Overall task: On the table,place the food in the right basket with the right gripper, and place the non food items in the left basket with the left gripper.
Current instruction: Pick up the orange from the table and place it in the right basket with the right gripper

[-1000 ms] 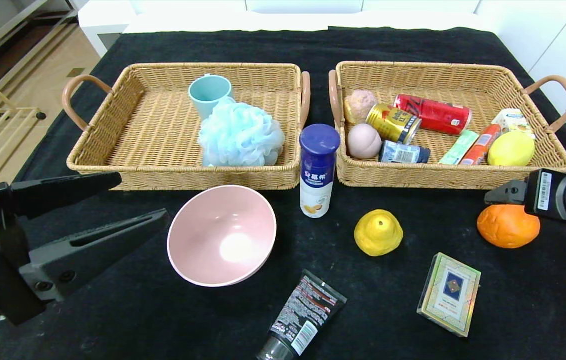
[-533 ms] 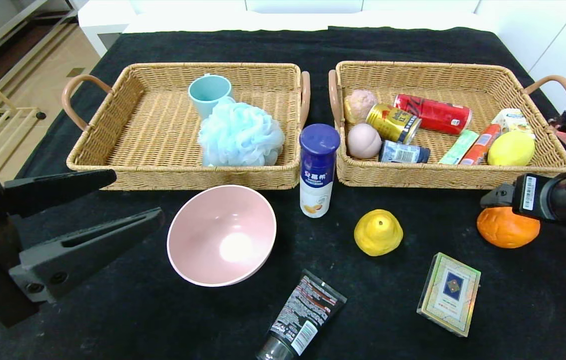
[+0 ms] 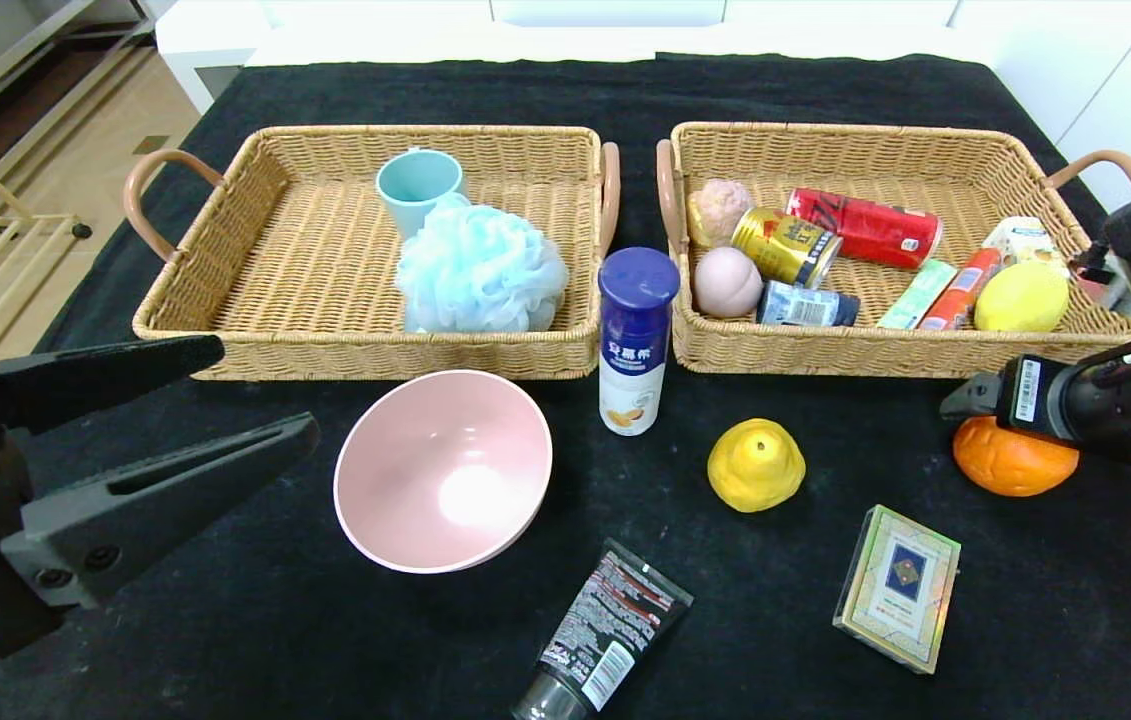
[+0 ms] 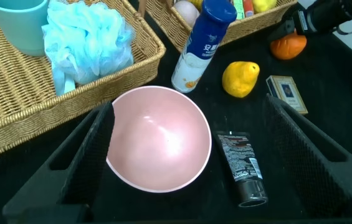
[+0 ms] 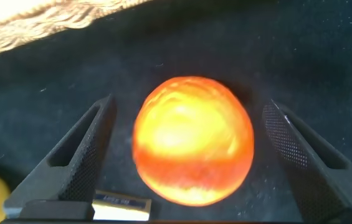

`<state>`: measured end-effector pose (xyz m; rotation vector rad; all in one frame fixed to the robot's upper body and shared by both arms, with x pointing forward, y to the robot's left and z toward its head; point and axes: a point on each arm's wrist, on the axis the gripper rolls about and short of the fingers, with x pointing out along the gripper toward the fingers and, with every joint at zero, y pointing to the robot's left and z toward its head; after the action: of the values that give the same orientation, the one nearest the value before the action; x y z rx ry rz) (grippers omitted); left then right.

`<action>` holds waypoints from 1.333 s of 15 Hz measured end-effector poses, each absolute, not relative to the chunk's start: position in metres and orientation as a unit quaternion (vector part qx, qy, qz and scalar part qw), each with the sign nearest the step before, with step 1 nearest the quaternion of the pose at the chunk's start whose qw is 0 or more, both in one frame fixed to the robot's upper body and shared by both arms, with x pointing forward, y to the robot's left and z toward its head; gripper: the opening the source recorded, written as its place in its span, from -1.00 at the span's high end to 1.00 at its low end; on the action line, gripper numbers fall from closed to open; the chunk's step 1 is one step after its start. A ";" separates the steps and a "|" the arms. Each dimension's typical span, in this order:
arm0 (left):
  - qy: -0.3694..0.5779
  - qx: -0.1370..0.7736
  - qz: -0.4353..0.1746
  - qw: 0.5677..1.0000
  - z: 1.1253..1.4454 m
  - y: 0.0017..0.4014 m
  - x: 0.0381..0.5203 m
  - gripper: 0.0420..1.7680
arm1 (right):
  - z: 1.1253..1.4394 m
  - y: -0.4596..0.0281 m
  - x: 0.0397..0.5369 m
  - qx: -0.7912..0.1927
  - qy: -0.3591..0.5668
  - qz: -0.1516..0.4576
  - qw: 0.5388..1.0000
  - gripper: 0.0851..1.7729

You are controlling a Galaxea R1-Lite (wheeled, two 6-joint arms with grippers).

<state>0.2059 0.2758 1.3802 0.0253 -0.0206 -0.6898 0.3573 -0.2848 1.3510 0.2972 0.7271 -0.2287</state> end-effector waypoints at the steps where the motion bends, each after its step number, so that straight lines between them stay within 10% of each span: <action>1: -0.010 0.012 -0.338 0.941 1.380 0.276 0.206 -0.94 | 1.349 -0.285 0.358 0.144 0.356 -0.112 0.917 -0.93; 11: -0.016 0.012 -0.334 0.942 1.381 0.277 0.205 -0.94 | 1.337 -0.283 0.365 0.153 0.373 -0.122 0.907 -0.93; 14: -0.017 0.013 -0.334 0.942 1.382 0.277 0.204 -0.94 | 1.336 -0.283 0.365 0.153 0.374 -0.123 0.906 -0.41; 20: -0.018 0.012 -0.334 0.942 1.382 0.277 0.204 -0.94 | 1.331 -0.284 0.366 0.148 0.380 -0.130 0.904 -0.36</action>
<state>0.2038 0.2771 1.3820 0.0254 -0.0372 -0.6810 0.3664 -0.2840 1.3309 0.3054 0.7847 -0.2681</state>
